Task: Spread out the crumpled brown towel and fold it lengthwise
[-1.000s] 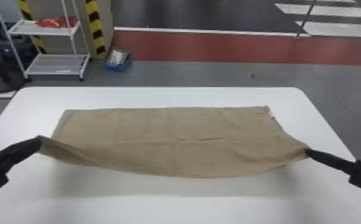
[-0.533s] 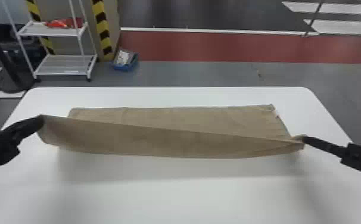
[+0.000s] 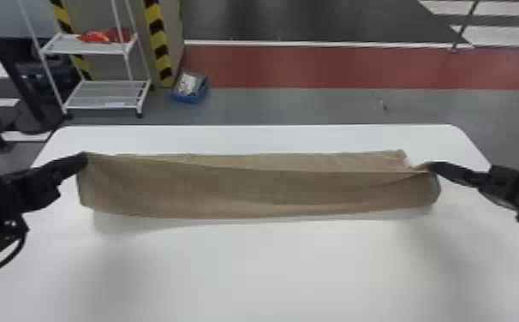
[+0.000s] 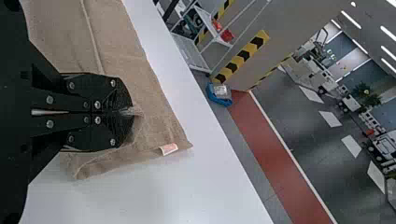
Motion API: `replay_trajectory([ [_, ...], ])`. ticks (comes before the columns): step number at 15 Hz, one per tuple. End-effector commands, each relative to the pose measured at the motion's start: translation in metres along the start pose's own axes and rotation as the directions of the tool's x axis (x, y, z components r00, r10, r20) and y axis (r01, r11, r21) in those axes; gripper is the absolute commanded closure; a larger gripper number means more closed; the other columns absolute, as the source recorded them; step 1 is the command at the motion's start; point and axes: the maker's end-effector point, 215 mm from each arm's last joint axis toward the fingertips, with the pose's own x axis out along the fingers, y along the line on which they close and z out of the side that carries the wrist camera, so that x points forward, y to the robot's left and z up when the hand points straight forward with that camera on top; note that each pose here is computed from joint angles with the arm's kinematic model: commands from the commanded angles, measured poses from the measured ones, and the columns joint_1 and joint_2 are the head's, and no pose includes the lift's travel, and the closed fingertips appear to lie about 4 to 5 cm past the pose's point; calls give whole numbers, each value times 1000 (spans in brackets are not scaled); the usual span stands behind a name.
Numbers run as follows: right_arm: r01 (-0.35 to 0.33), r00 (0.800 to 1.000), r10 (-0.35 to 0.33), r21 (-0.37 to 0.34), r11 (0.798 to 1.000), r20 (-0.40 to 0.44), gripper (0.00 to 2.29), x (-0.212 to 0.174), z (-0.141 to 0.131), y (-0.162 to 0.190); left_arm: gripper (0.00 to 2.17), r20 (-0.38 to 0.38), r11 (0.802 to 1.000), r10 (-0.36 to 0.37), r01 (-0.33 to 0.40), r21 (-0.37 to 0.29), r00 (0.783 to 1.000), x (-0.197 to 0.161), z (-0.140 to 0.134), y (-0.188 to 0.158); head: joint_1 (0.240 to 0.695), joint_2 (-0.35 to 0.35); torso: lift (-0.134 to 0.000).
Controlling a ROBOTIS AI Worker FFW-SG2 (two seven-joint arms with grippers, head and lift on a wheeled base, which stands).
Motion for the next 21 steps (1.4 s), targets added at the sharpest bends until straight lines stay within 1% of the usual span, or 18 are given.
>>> replay_trajectory([
  [1, -5, 1000, 4, 15, 1000, 18, 1649, 9, 14, -3, 1028, -6, 1000, 1, -1, 3, 1000, 12, 3, -1, 695, -23, -128],
  [3, -4, 999, 3, 12, 1000, 40, 1652, 23, 29, -5, 1028, -12, 1000, 0, 0, 14, 1000, 28, 7, -5, 695, -25, -128],
  [4, -4, 999, 3, 12, 1000, 52, 1652, 28, 35, -6, 1028, -11, 1000, 12, -12, 22, 1000, 35, 9, -5, 695, -28, -128],
  [5, -4, 997, 3, 10, 1000, 79, 1652, 31, 47, -7, 1028, -13, 999, 17, -17, 29, 1000, 41, 11, -5, 695, -32, -128],
  [8, -16, 996, 14, 25, 1000, 90, 1649, 42, 55, -3, 1028, 4, 999, 21, -21, 27, 1000, 59, 21, -3, 687, -37, -128],
  [11, -16, 996, 15, 16, 1000, 83, 1652, 54, 53, 0, 1028, 9, 999, 22, -23, 40, 1000, 74, 26, -5, 671, -33, -128],
  [12, -3, 997, 2, 15, 1000, 72, 1649, 59, 49, -2, 1028, 11, 999, 19, -19, 49, 1000, 77, 27, -7, 668, -31, -128],
  [13, 13, 998, -13, -5, 1000, 65, 1639, 64, 45, -2, 1025, 2, 998, 13, -13, 61, 1000, 80, 25, -10, 664, -28, -128],
  [16, 16, 999, -14, -43, 999, 49, 1642, 80, 38, 5, 1028, -3, 994, 24, -24, 103, 1000, 88, 22, -13, 664, -25, -128],
  [18, 38, 998, -34, -66, 997, 59, 1642, 86, 39, 3, 1025, -13, 991, 41, -39, 131, 999, 91, 17, -12, 664, -19, -128],
  [20, 30, 998, -24, -101, 994, 63, 1639, 95, 37, 12, 1025, -22, 988, 53, -49, 147, 998, 92, 13, -8, 667, -15, -128],
  [21, 30, 998, -23, -104, 994, 65, 1639, 98, 35, 14, 1025, -28, 986, 57, -52, 158, 998, 93, 9, -9, 668, -12, -128],
])
